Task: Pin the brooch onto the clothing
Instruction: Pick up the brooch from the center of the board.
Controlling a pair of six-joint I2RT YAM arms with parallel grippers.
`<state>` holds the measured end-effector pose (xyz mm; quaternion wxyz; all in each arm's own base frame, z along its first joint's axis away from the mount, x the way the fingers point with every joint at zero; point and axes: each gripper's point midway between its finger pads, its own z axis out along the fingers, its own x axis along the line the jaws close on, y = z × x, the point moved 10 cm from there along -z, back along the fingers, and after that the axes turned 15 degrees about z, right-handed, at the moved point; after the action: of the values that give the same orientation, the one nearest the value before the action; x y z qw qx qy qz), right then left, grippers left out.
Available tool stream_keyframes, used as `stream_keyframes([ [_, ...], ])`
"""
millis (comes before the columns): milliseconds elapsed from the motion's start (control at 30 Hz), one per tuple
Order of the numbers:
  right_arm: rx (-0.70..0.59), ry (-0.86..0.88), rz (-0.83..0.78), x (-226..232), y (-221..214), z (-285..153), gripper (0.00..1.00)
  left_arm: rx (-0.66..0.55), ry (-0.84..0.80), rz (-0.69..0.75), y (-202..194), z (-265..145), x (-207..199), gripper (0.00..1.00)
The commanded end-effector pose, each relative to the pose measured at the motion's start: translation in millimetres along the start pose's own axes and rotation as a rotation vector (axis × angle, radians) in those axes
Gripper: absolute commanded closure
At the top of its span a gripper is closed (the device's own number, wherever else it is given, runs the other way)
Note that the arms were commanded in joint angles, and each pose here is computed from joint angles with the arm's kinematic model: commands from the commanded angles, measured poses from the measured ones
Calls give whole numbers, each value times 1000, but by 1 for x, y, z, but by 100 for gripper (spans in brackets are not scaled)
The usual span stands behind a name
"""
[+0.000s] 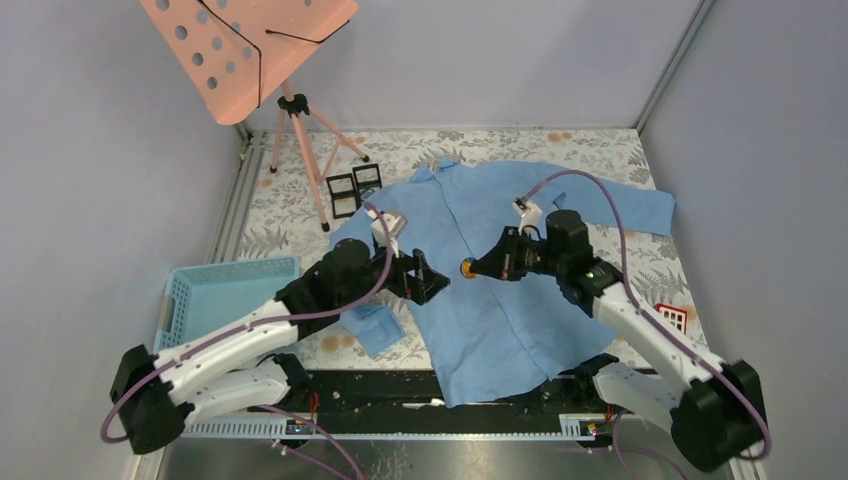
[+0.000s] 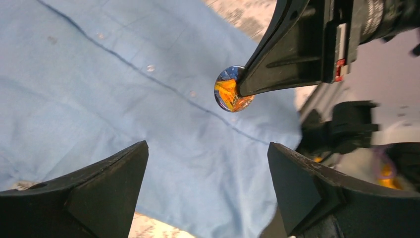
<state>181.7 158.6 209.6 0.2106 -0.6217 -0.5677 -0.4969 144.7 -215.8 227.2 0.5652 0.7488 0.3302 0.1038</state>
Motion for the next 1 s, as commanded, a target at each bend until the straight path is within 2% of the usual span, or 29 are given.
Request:
stream_keyframes([
  [0, -75, 159, -62, 31, -7, -27, 100, -106, -139, -167, 16, -25, -20, 1],
  [133, -87, 324, -148, 57, -14, -51, 100, -143, -270, -286, 28, -35, -35, 7],
  [233, -90, 419, -184, 71, -19, -63, 100, -200, -372, -357, 36, -40, -43, 22],
  [333, -74, 466, -205, 77, -21, -68, 100, -242, -488, -332, 46, -44, -52, 28],
  [500, -30, 509, -202, 78, -25, -69, 100, -224, -482, -316, 48, -43, -53, 41],
  [833, 45, 499, -181, 74, -28, -58, 100, -182, -498, -317, 44, -36, -58, 46],
  [967, 77, 466, -179, 71, -29, -53, 100, -201, -519, -322, 48, -36, -60, 51],
])
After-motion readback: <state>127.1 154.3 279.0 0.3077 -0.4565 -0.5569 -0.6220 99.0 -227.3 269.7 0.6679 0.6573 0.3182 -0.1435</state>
